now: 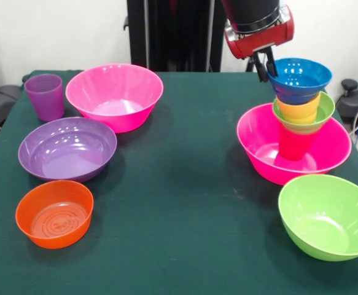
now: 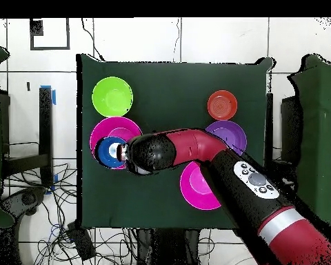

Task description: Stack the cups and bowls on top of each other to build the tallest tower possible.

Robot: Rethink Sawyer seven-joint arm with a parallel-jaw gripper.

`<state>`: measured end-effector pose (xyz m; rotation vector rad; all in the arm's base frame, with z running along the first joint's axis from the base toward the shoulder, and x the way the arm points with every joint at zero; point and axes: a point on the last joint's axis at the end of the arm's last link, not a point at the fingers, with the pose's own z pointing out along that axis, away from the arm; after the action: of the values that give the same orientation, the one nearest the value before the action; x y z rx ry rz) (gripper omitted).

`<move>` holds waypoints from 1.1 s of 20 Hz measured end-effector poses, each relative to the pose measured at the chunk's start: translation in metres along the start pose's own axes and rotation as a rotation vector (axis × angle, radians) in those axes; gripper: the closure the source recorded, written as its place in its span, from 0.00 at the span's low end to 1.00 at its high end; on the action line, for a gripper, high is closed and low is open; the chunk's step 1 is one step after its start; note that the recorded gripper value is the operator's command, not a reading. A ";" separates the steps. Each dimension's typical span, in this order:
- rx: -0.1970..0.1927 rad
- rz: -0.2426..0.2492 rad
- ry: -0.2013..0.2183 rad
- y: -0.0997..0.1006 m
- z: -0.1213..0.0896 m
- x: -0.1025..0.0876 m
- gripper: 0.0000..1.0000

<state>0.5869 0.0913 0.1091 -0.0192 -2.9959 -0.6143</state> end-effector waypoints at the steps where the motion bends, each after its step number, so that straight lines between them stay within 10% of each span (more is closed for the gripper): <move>1: 0.000 0.000 0.000 0.000 0.000 0.000 1.00; 2: 0.000 0.000 0.000 0.000 0.000 0.000 1.00; 3: 0.000 0.000 0.000 0.000 0.000 0.000 0.00; 22: -0.006 -0.004 0.013 0.005 0.005 0.002 0.00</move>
<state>0.5845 0.0974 0.1065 -0.0103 -2.9825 -0.6217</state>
